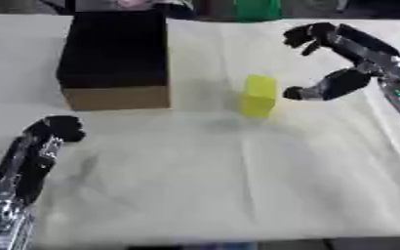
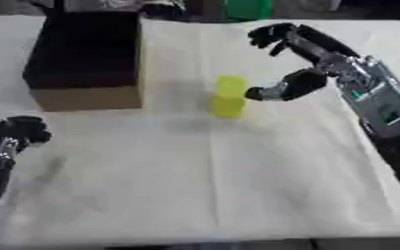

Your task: Pick up objects on the table and place them in the box.

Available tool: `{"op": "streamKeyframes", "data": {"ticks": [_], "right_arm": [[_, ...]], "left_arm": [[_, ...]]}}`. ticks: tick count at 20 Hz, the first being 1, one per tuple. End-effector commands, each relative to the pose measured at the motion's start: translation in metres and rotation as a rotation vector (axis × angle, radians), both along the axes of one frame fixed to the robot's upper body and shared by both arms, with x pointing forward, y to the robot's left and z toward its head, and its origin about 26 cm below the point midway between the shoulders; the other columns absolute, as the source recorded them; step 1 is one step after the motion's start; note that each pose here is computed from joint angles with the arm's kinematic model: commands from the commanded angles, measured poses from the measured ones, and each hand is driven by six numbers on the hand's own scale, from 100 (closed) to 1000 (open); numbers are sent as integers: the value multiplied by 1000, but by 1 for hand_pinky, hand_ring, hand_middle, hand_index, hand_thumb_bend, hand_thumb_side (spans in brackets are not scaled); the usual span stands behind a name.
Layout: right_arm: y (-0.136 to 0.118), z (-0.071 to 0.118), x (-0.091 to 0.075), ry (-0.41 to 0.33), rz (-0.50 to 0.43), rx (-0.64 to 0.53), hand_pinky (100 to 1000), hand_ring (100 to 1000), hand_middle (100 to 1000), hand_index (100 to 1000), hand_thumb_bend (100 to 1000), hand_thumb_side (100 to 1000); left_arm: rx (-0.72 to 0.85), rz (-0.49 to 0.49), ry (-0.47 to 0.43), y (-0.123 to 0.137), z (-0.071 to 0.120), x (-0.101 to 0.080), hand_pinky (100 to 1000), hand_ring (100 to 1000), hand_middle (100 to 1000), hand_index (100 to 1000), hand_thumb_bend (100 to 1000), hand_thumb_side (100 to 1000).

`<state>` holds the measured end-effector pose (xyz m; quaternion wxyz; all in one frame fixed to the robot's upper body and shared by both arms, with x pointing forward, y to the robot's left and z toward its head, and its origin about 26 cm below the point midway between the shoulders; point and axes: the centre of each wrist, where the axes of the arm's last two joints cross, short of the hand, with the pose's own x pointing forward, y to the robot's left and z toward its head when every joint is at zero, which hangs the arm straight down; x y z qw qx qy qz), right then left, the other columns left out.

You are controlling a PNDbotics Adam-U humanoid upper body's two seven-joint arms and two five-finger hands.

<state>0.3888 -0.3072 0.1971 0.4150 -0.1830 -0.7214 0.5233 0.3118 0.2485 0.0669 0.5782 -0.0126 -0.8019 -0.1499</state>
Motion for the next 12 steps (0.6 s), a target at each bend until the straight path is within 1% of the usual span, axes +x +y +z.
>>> {"op": "streamKeyframes", "data": {"ticks": [1,8,12], "right_arm": [[-5,12,1,-26,-10,-25,739,836,803,916,606,363],[-5,10,4,-17,-12,-28,740,837,804,915,604,372],[-4,8,8,-5,-15,-42,741,837,806,915,608,384]], "left_arm": [[7,3,-23,4,7,1,701,622,590,689,453,689],[7,1,-24,4,8,1,701,621,590,689,453,688],[7,-1,-25,3,8,1,701,621,590,689,453,688]]}}
